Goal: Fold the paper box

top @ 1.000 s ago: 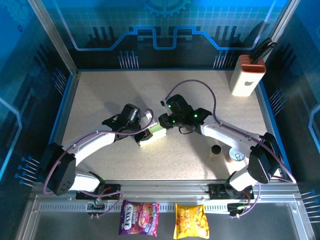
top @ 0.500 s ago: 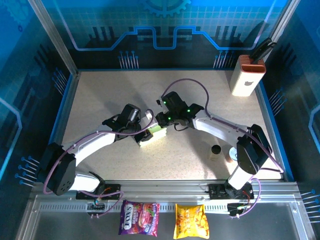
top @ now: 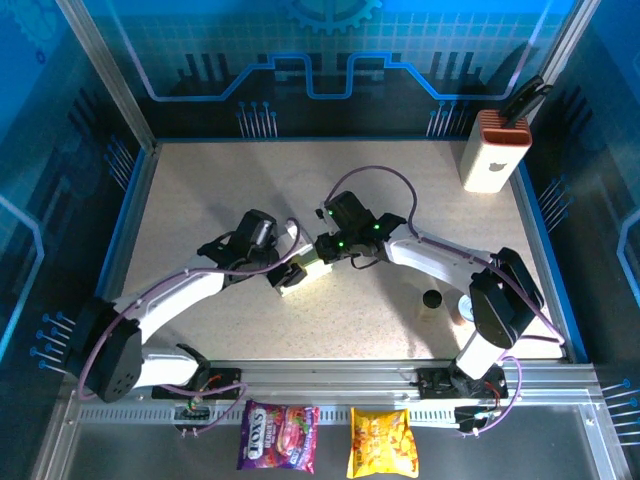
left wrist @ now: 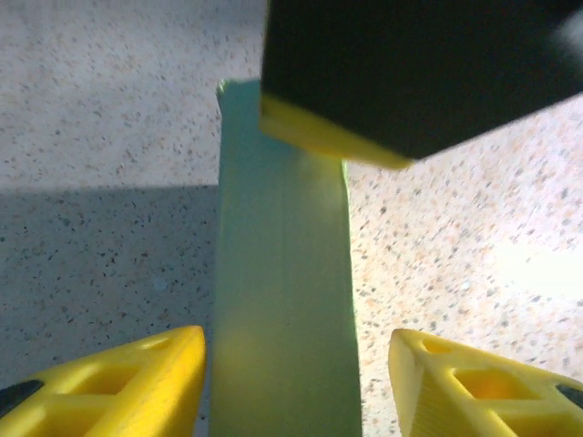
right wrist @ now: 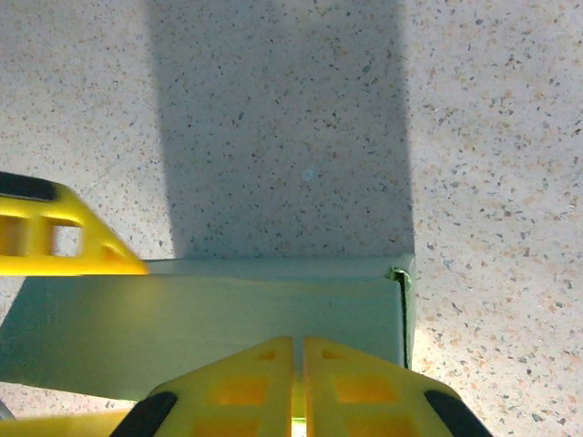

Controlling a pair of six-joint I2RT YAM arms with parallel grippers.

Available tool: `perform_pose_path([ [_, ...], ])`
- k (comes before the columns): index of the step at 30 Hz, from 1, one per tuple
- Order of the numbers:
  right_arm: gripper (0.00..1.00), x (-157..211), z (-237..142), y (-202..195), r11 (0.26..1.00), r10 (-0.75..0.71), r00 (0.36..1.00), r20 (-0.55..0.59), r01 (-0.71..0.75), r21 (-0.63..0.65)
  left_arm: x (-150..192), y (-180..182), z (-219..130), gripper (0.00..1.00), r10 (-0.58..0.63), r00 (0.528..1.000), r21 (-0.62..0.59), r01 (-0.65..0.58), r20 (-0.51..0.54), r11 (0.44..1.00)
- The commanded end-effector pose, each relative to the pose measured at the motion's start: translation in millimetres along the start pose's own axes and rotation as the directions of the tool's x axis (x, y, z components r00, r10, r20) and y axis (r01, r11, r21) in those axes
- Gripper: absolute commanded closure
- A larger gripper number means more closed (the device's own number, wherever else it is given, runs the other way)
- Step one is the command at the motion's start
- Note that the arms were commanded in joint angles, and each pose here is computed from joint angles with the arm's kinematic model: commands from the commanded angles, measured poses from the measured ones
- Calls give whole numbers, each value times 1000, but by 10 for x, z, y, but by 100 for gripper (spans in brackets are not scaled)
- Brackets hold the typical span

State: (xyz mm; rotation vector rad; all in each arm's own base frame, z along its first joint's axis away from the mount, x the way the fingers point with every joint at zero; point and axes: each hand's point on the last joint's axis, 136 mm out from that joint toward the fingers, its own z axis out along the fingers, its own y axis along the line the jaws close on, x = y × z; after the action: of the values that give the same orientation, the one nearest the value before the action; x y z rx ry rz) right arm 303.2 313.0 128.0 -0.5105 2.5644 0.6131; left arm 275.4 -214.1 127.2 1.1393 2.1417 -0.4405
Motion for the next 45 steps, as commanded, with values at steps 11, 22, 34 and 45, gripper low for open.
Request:
perform_pose_path([
  [11, 87, 237, 150, -161, 999, 31, 996, -85, -27, 45, -302, 27, -417, 43, -545, 837, -28, 546, 40, 837],
  [22, 87, 223, 130, -159, 998, 30, 996, -85, -26, 50, 109, -126, -363, 81, -805, 591, -63, 802, -52, 594],
  [34, 87, 232, 133, -160, 998, 28, 995, -91, -23, 55, 534, -107, -264, 96, -834, 531, -221, 805, -148, 551],
  [45, 86, 81, -30, -84, 999, 26, 998, -61, -23, 46, 935, -108, -93, 99, -839, 494, -330, 772, -229, 544],
])
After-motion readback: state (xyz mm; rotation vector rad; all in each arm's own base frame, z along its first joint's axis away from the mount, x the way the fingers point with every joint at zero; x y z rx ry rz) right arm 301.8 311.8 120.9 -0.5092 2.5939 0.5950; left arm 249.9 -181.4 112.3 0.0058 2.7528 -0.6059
